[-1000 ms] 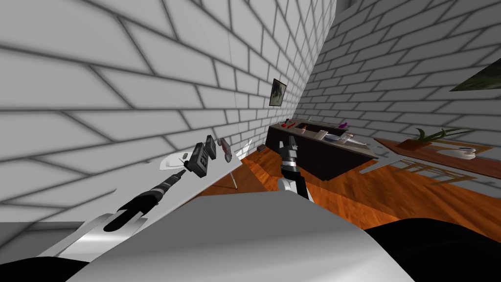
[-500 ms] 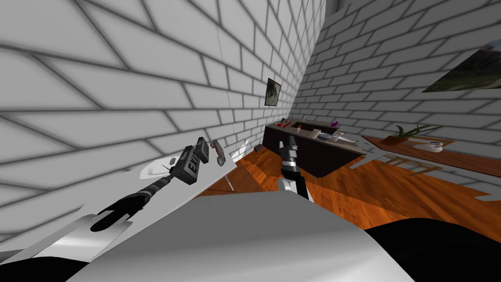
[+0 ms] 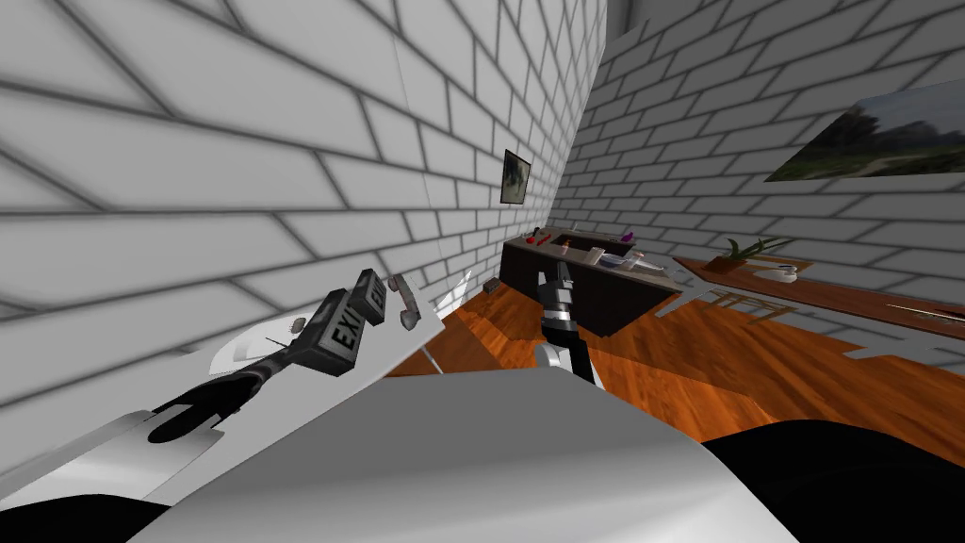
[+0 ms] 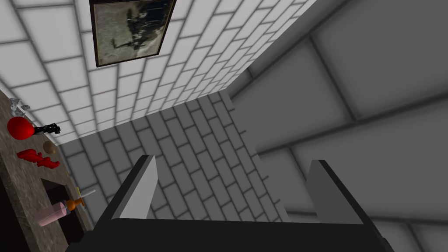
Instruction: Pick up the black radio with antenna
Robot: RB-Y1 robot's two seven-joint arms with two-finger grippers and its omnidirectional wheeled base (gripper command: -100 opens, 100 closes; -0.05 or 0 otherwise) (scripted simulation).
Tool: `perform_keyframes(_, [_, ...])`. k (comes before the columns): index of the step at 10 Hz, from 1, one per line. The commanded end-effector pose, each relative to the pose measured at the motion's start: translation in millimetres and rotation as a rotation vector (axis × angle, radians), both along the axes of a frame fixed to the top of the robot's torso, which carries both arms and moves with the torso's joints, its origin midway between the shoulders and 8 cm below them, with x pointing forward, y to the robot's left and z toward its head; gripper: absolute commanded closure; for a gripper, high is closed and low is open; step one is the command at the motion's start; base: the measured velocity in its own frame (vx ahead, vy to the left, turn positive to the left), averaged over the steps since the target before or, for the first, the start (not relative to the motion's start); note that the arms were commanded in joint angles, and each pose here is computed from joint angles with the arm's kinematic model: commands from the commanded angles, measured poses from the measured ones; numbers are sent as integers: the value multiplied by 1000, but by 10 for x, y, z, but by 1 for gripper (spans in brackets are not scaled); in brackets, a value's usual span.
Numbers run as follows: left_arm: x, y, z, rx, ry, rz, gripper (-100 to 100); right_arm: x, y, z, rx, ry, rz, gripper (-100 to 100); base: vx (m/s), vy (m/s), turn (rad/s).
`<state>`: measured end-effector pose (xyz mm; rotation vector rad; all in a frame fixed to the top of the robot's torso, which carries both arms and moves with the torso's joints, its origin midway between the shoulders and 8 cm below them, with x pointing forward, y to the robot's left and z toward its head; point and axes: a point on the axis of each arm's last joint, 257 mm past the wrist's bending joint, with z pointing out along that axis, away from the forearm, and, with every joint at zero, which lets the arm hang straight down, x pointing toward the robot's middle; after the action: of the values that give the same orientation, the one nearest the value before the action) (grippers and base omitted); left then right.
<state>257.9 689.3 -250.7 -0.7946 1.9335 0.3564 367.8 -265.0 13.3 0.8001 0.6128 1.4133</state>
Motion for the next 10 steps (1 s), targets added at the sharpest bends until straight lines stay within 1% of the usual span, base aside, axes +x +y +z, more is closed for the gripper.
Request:
perform_keyframes(1, [-55,158,66,36,29,21,-100,0,0,0,0,0,0,0,53,-72,-89])
perform_keyframes(2, [-24,110,51,23,18,12,-100,0,0,0,0,0,0,0,22,-26,-12])
perform_keyframes(3, [-27,125,57,25,20,15,0,0,0,0,0,0,0,0,0,0,0])
perform_keyframes(4, [-58,59,33,25,21,-11,-100,0,0,0,0,0,0,0,77,24,213])
perform_keyframes(6, [-120,-74,-6,24,22,-64,-100,-1,-2,-1,0,0,0,0,223,45,267])
perform_keyframes(9, [-230,-271,-49,25,25,-137,-100,-1,-2,-1,0,0,0,0,223,14,253])
perform_keyframes(10, [-269,-338,-60,26,25,-161,-100,-1,-2,-1,0,0,0,0,105,-87,263])
